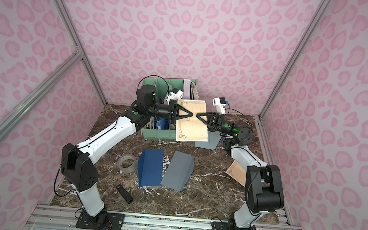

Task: Take the letter paper out of the envelope
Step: Unfold the letter paper, then place the letter paper at the center of the board.

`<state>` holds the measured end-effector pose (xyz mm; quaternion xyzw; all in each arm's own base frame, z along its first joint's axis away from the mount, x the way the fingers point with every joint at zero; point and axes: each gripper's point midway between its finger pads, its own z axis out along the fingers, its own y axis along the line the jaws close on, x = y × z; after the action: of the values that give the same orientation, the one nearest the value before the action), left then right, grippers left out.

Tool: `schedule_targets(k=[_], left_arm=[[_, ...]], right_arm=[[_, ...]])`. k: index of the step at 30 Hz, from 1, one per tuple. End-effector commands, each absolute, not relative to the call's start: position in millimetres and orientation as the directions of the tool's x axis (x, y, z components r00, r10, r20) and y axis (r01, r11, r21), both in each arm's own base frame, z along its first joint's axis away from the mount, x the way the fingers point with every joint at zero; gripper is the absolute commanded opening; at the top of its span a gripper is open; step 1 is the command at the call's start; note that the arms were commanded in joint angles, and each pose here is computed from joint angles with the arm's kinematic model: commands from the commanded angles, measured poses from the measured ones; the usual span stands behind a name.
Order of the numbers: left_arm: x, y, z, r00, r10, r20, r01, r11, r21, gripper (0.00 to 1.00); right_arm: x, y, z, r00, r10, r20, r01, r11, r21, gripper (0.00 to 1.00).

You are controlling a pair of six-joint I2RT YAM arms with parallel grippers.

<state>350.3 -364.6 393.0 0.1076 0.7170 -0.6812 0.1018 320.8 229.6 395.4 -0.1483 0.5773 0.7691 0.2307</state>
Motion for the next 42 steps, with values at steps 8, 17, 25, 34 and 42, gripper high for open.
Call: schedule_targets(k=[8,17,25,34,42], left_arm=[[351,-365,392,-0.95,0.017,-0.312,0.312,0.06,-0.948,0.0],[351,-364,391,-0.95,0.014,-0.311,0.311,0.065,-0.948,0.24],[364,-336,369,-0.945,-0.082,-0.318,0.287,0.266,-0.92,0.86],[370,-255,291,-0.911,-0.243,-0.334,0.115,0.628,-0.77,0.86],[355,-230,266,-0.9,-0.248,-0.359,0.076,0.72,-0.689,0.87]], right_arm=[[318,232,387,-0.844,0.16,-0.512,-0.535,-0.179,0.826,0.16],[326,231,383,-0.844,0.185,-0.503,-0.529,-0.134,0.838,0.0],[339,203,355,-0.836,0.209,-0.507,-0.5,0.091,0.861,0.0],[329,141,230,-0.901,0.244,-0.358,-0.2,0.498,0.844,0.0],[290,113,143,-0.909,0.347,-0.232,0.035,0.617,0.786,0.0]])
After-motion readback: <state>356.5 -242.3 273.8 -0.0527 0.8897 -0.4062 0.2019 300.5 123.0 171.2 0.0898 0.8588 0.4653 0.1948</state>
